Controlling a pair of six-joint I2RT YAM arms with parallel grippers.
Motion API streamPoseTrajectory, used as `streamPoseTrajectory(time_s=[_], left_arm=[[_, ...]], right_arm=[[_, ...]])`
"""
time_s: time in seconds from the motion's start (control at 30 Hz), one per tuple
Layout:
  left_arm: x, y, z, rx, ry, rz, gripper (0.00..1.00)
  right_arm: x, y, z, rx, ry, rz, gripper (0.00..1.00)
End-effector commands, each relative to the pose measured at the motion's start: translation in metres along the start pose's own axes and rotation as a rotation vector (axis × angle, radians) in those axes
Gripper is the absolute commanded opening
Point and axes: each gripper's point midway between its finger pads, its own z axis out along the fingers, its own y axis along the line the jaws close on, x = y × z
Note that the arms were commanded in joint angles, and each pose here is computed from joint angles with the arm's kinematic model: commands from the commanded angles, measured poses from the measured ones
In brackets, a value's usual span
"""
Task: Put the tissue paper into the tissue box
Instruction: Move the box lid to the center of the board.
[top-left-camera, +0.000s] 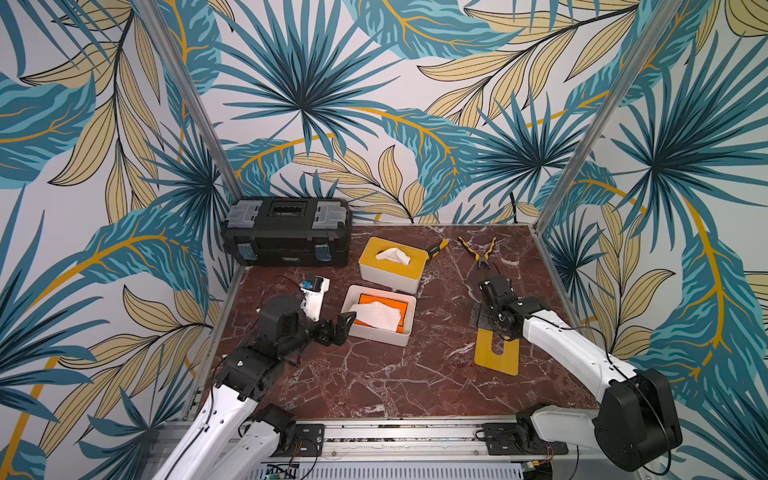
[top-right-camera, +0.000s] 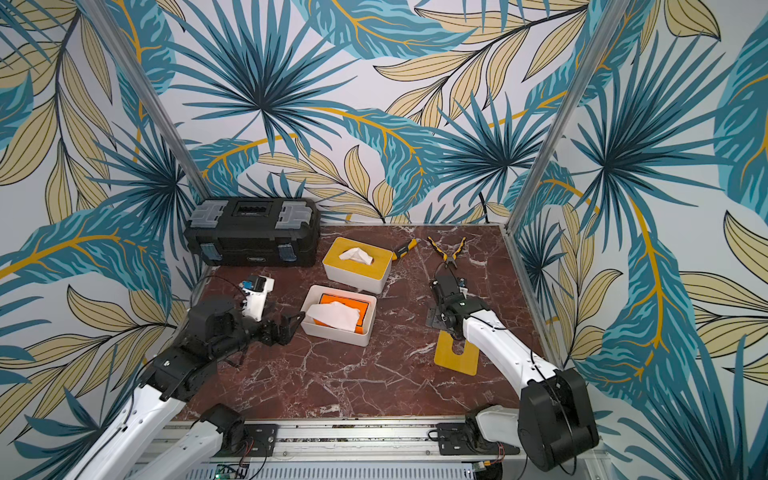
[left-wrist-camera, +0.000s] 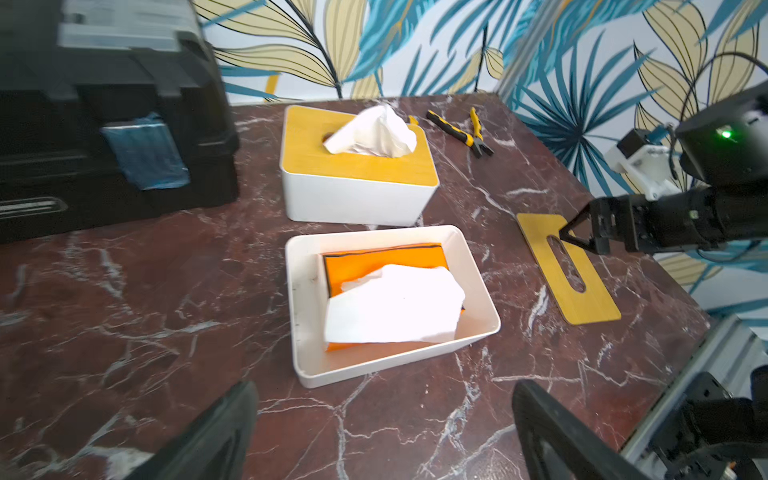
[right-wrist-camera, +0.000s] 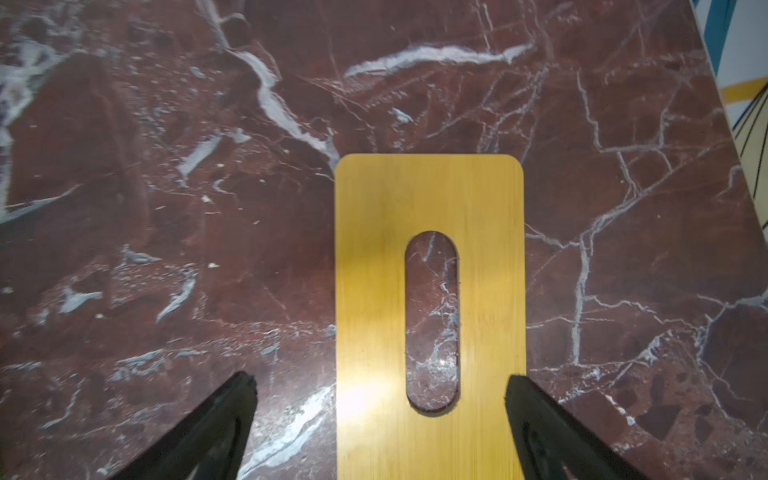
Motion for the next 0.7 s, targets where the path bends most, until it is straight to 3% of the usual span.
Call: streamPoseTrajectory(time_s=[0.0, 0.3, 0.67], left_arm=[[-0.029, -0.030, 0.015, 0.022, -0.067, 0.044, 1.00], [-0.018, -0.100, 0.070, 0.107, 0.047, 0.147, 1.00], [-0.003, -0.104, 0.071, 0.126, 0.051, 0.145, 1.00]], right_arm=[[0.017, -0.006, 0.020, 0.011, 0.061, 0.069, 0.98], [0.026, 0.011, 0.051, 0.003, 0.148, 0.090, 0.87], [0.031, 0.009, 0.068, 0.067, 0.179, 0.088, 0.69]])
